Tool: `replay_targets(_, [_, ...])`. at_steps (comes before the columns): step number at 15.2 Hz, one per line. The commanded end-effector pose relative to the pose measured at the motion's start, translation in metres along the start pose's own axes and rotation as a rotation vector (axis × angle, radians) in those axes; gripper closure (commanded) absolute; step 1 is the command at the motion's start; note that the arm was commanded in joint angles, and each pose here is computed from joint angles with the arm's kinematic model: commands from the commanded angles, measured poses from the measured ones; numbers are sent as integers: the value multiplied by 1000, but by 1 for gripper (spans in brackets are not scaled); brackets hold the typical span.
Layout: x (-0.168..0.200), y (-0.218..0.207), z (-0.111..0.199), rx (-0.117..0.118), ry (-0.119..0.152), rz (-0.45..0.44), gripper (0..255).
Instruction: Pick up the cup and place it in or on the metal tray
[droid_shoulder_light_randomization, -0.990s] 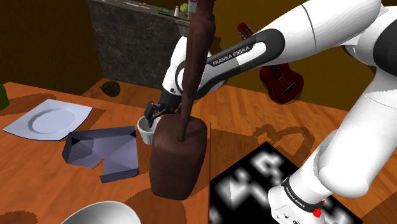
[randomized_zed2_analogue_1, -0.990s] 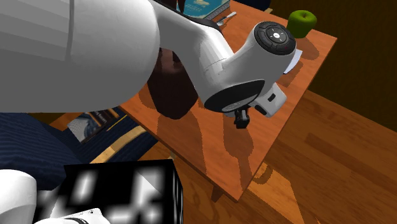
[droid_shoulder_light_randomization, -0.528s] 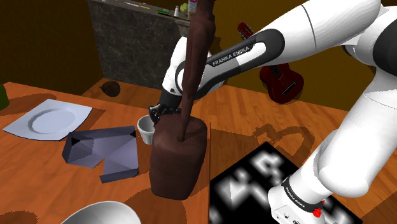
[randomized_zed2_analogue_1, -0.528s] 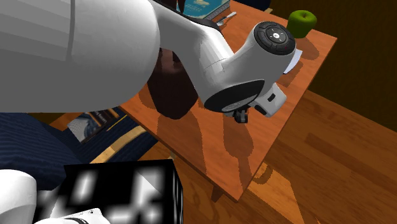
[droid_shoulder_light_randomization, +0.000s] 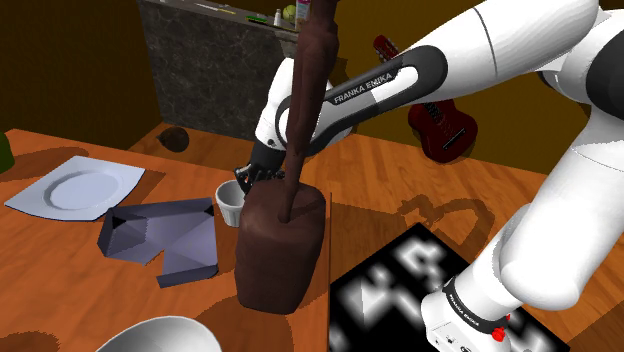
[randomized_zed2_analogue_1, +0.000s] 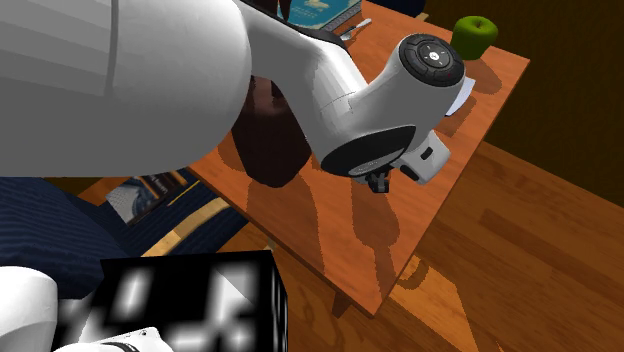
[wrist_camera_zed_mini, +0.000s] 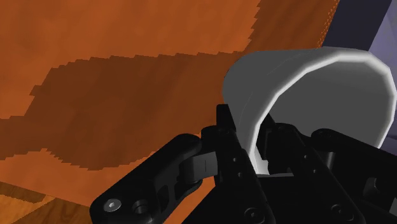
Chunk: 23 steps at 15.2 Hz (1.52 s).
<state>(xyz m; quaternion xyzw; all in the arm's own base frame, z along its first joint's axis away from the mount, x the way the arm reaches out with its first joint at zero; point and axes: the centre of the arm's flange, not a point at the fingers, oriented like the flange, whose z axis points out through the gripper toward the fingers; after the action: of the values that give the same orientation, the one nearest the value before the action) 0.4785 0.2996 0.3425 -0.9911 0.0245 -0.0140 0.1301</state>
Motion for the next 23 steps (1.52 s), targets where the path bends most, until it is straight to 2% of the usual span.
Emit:
replay_targets(1, [0, -1, -5, 0, 0, 0, 255])
replay_targets(23, [3, -31, -117, 0, 0, 0, 255])
